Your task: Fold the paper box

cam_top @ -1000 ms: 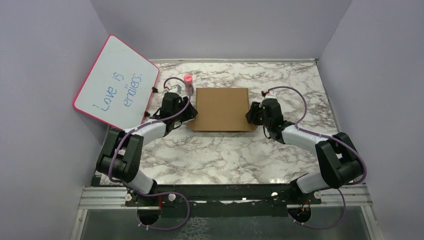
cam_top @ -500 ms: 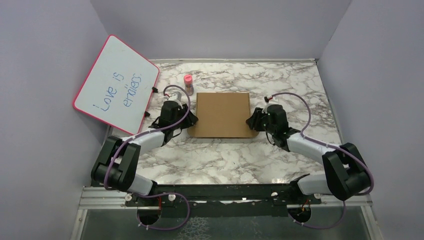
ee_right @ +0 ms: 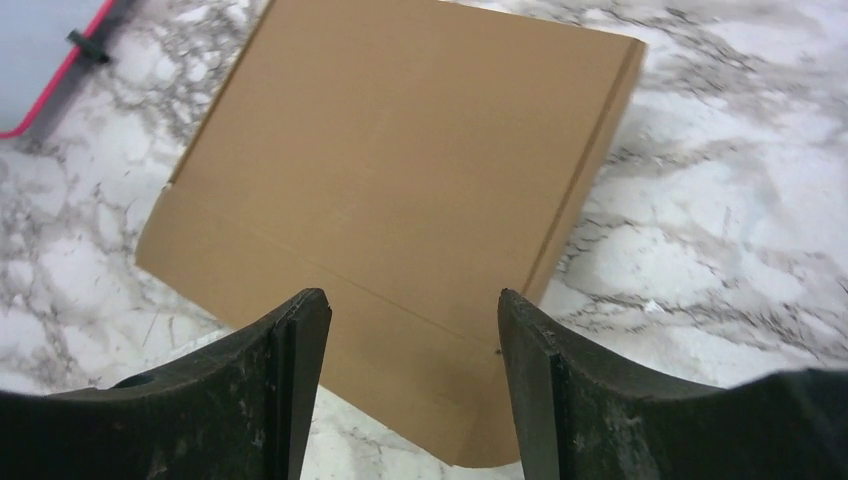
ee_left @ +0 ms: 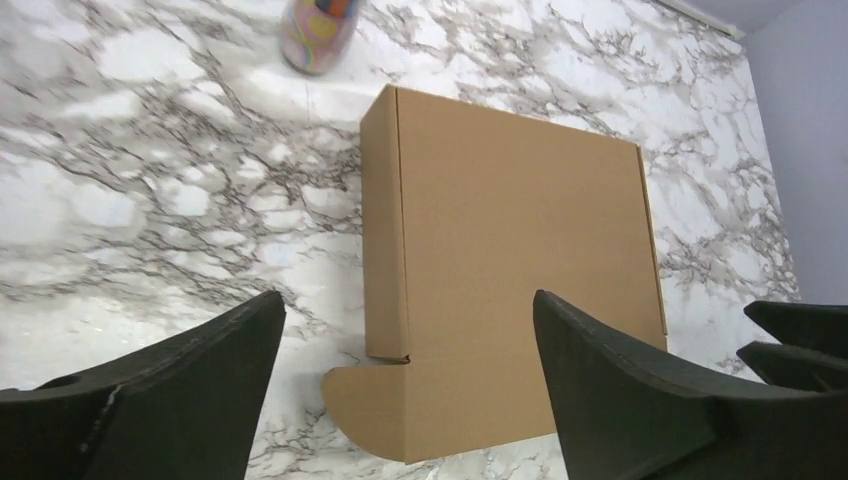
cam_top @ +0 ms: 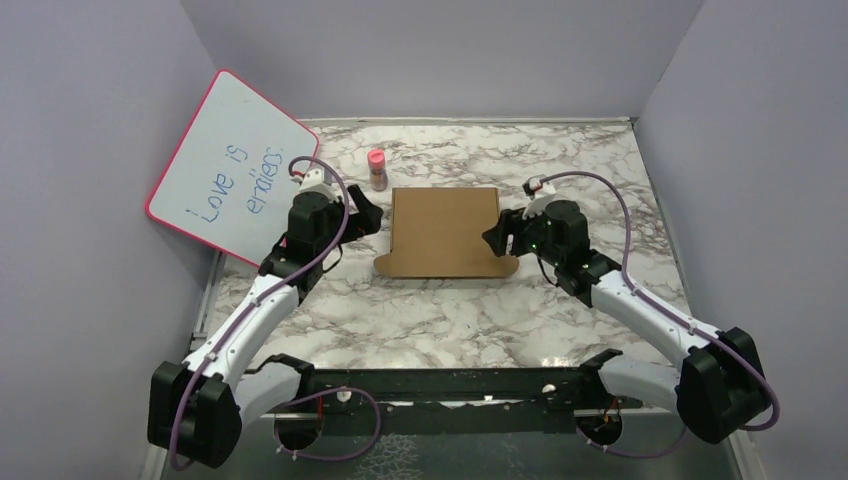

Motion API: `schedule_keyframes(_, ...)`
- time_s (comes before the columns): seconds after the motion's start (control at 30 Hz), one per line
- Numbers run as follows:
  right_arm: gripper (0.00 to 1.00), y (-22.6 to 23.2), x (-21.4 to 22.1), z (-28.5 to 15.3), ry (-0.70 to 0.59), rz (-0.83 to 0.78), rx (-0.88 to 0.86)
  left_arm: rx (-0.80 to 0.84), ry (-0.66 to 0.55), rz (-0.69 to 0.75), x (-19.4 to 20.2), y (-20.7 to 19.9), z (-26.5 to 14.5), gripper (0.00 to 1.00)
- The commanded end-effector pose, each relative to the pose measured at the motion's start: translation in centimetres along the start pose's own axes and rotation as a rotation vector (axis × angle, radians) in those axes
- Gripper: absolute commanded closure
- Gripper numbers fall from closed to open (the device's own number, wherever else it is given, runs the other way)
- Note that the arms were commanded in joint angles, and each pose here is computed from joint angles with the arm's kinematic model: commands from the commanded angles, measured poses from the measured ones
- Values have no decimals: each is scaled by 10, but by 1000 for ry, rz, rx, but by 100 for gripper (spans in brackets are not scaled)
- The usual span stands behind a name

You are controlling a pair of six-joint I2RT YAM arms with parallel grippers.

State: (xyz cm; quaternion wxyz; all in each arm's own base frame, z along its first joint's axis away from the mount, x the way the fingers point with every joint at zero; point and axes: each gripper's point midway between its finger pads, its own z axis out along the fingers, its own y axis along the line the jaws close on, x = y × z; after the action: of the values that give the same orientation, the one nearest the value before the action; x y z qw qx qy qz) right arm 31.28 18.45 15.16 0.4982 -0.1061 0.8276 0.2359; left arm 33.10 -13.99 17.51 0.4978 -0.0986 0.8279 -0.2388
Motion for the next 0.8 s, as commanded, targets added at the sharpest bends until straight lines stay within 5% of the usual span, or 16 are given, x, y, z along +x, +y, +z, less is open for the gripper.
schedule_keyframes(0.0,31,34,-1,1,22,-146,-129,-52,-30,73,-33,7,-22,2)
schedule_keyframes(0.33,28,105,33,12,88,-528,-241,-33,98,249,-36,26,-23,1)
schedule_keyframes(0.77,27,141,88,36,208,-1152,-80,-122,102,343,-27,41,-34,1)
